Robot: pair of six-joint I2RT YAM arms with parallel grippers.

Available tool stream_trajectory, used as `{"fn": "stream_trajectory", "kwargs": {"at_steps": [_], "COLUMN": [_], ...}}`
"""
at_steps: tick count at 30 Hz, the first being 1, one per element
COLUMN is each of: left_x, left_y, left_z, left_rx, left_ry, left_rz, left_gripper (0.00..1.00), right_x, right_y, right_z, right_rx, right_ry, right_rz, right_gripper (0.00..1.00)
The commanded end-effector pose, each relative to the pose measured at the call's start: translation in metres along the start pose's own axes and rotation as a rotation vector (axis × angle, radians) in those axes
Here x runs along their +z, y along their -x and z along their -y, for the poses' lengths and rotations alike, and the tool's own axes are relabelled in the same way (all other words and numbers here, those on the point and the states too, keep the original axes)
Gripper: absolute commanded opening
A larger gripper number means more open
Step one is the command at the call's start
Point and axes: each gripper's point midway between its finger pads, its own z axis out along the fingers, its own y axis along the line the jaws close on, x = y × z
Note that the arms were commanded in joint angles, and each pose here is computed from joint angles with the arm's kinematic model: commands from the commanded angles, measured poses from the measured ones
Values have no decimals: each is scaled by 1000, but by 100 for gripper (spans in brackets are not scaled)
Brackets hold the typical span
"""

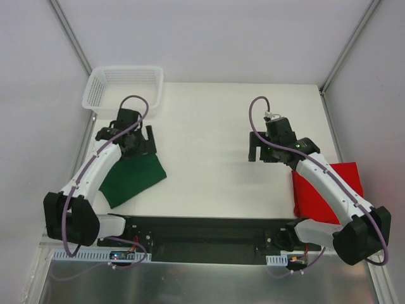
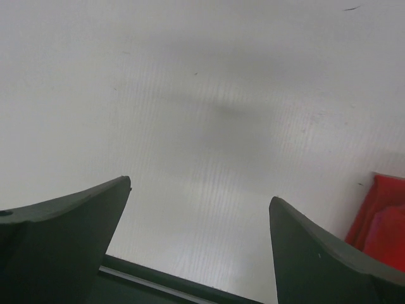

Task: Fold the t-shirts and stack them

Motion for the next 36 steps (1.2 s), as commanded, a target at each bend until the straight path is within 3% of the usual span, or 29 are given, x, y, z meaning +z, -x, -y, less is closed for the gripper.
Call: {"fn": "stream_trajectory", "kwargs": {"at_steps": [1,7,13,17,23,36], "left_x": [-24,-30,-39,-40,-51,-57], "left_y": [-29,-63,-71,-77,-85,-92], "left_z": [57,111,135,139,144,145], "left_rx": [105,287,356,379,396,444], "left_ry": [-137,-263,-381,-417,-489,-537], "left_rz": [-37,-106,-108,-124,-133,-148], "left_gripper": [99,99,99,99,99,99], "right_x": [-34,-64,-82,-88,-68,-66], "right_y": [6,-17,-31,-48,-88,-112], "right_z": [42,98,144,180,209,274], "right_rx": [-26,64,152,281,573,889], "right_ry": [-205,-345,-458,-590,-632,-844], "right_rz": [34,26,29,4,-105,10], "right_gripper": [96,96,96,96,96,96]}}
